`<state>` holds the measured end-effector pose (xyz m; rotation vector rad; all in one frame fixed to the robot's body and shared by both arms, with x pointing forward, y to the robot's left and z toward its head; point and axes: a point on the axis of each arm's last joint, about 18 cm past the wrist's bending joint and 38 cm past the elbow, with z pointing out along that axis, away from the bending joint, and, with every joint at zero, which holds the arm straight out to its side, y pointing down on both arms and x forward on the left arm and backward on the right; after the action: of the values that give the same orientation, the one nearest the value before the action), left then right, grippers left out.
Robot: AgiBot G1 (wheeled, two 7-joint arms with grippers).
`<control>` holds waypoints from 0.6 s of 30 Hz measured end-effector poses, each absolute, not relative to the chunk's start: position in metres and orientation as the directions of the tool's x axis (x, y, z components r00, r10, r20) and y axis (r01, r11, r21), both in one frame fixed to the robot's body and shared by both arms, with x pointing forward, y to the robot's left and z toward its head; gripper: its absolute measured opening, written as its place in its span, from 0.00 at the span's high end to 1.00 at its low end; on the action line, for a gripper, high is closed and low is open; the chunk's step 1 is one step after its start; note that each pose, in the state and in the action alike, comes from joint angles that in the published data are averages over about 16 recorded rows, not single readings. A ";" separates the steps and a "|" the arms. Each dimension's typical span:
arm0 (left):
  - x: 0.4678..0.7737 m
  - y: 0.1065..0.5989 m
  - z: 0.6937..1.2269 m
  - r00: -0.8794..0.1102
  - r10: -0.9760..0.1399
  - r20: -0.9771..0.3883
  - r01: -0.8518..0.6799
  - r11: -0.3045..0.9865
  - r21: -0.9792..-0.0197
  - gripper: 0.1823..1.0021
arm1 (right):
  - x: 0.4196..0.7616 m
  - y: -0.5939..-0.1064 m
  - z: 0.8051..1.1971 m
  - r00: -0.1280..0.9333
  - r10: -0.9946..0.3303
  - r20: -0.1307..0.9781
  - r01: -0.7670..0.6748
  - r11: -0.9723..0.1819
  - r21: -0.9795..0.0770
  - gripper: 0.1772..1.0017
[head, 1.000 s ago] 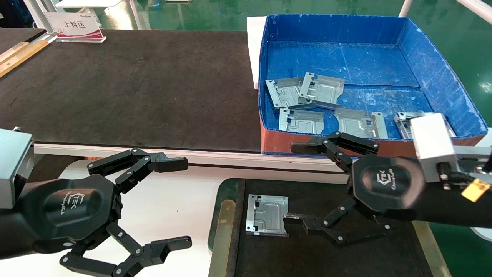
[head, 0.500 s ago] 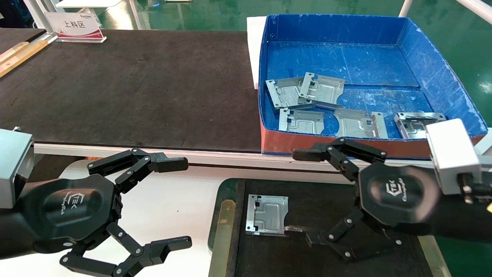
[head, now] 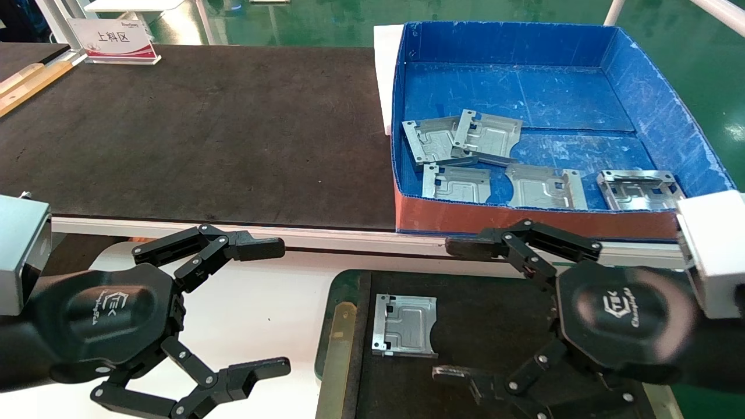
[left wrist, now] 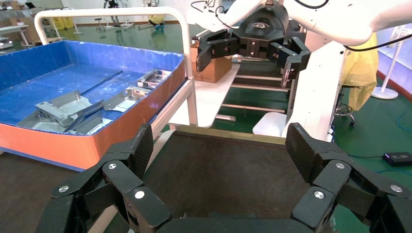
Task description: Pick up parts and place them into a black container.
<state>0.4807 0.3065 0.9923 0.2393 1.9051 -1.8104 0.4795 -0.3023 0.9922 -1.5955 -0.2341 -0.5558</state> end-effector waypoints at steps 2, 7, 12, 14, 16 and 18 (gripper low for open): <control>0.481 0.307 0.992 -0.861 -0.208 -0.465 0.453 0.102 -0.886 0.00 | 0.477 -0.302 0.992 0.859 -0.177 0.481 0.467 -0.113 -0.877 0.00; 0.481 0.307 0.992 -0.861 -0.208 -0.464 0.453 0.101 -0.886 0.00 | 0.473 -0.302 0.992 0.860 -0.177 0.479 0.466 -0.112 -0.878 0.00; 0.481 0.307 0.992 -0.861 -0.208 -0.464 0.453 0.101 -0.886 0.00 | 0.472 -0.302 0.992 0.860 -0.178 0.479 0.466 -0.112 -0.878 0.00; 0.481 0.307 0.992 -0.861 -0.208 -0.464 0.453 0.101 -0.886 0.00 | 0.473 -0.302 0.992 0.859 -0.178 0.479 0.466 -0.112 -0.878 0.00; 0.481 0.307 0.992 -0.861 -0.208 -0.464 0.453 0.101 -0.886 0.00 | 0.473 -0.302 0.992 0.859 -0.178 0.479 0.466 -0.112 -0.878 0.00; 0.481 0.307 0.992 -0.861 -0.208 -0.464 0.453 0.101 -0.886 0.00 | 0.473 -0.302 0.992 0.860 -0.179 0.479 0.466 -0.112 -0.878 0.00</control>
<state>0.4807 0.3066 0.9923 0.2388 1.9047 -1.8105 0.4735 -0.3023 0.9922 -1.5950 -0.2306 -0.5540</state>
